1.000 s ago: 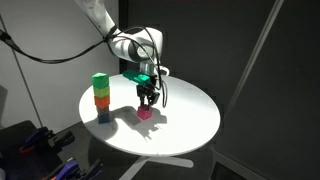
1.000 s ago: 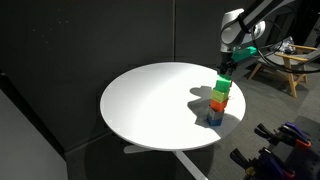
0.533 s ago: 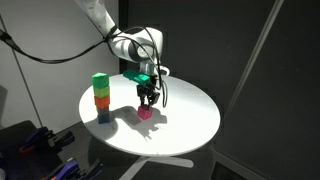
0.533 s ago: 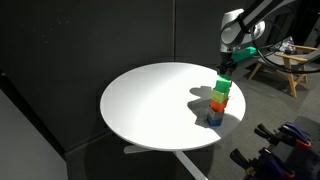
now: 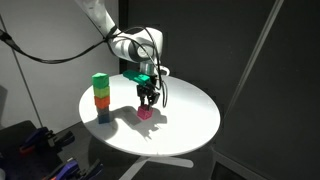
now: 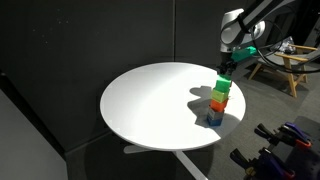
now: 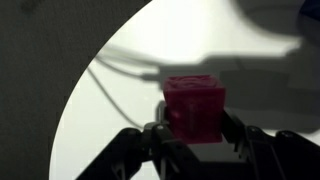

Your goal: Lift the pink building block and put it on the table

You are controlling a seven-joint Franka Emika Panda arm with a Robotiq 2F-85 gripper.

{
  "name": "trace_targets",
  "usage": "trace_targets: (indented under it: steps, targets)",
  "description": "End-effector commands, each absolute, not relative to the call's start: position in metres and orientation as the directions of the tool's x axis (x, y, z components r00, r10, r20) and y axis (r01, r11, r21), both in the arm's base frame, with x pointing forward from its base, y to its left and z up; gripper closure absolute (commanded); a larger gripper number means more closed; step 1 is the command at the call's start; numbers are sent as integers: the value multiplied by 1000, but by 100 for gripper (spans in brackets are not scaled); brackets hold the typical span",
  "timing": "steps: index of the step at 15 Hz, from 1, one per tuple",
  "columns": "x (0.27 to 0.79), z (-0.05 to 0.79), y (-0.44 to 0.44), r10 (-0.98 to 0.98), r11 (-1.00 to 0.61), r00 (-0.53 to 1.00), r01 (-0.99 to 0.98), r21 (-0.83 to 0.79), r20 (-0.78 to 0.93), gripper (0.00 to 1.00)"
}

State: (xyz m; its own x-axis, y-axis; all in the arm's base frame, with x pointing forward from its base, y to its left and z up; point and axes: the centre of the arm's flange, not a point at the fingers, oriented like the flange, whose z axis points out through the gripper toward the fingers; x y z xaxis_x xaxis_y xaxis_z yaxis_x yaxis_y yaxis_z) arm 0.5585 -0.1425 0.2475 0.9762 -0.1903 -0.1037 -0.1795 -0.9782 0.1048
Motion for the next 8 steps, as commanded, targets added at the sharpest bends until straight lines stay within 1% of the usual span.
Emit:
trace_targets:
  steps: [1, 4, 5, 8]
  targets:
    - [559, 248, -142, -190, -978, 976, -180, 105, -104, 46]
    - [559, 247, -142, -190, -978, 976, -180, 105, -104, 46]
    - [559, 247, -142, -190, -978, 976, -180, 105, -104, 71]
    - [562, 242, -144, -193, -977, 975, -182, 107, -106, 71]
